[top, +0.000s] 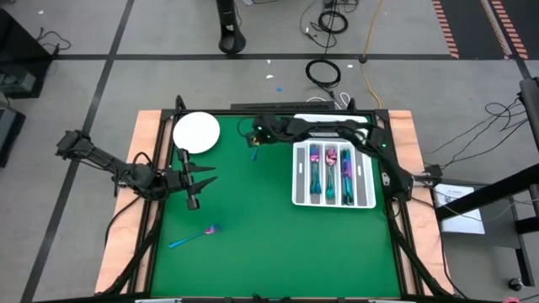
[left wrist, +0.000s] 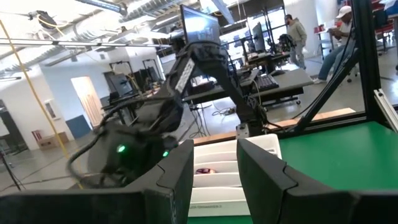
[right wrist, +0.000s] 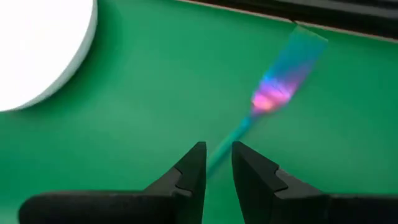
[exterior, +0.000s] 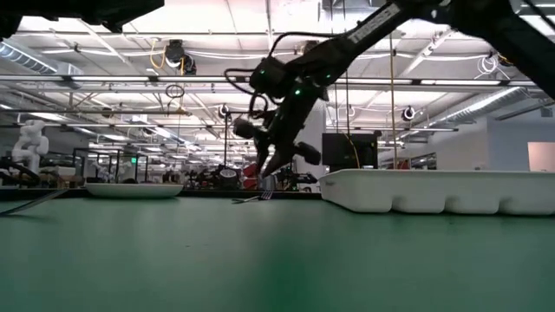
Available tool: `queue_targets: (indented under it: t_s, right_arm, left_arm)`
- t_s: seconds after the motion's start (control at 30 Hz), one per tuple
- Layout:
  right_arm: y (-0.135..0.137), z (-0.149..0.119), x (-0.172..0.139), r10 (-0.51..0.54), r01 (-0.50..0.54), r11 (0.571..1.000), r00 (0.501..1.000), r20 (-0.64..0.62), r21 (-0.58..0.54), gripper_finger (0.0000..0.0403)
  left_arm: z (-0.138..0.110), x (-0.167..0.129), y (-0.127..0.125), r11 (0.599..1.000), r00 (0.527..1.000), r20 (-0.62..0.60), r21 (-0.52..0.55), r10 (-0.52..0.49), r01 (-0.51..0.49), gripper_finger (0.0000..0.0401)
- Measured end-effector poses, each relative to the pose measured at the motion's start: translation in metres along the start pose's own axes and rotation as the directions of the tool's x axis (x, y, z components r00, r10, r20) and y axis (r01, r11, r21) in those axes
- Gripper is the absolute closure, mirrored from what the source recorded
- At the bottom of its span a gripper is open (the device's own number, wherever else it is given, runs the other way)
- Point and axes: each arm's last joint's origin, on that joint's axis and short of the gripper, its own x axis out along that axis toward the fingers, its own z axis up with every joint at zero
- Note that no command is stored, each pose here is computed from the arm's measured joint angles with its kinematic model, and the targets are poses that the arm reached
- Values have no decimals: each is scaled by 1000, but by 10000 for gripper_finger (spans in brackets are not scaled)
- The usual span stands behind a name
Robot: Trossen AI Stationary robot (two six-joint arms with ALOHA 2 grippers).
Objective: Sort silverware
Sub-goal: Put the blue fork into the white cutlery tray
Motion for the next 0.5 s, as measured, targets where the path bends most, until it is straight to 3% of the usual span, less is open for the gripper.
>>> queue_targets:
  t_s: [0.13,0.23,0.5]
  right_arm:
    - [8,8,19,-9,9,1000,1000,6,-18,335]
    - [13,11,20,-79,80,995,996,29,-50,335]
    - [19,10,18,-102,101,993,995,-11,-68,335]
  left_arm:
    - [0,0,0,1000,1000,0,0,0,0,276]
    - [0,0,0,1000,1000,0,10,0,0,276]
    - [0,0,1,1000,1000,-2,21,5,-5,276]
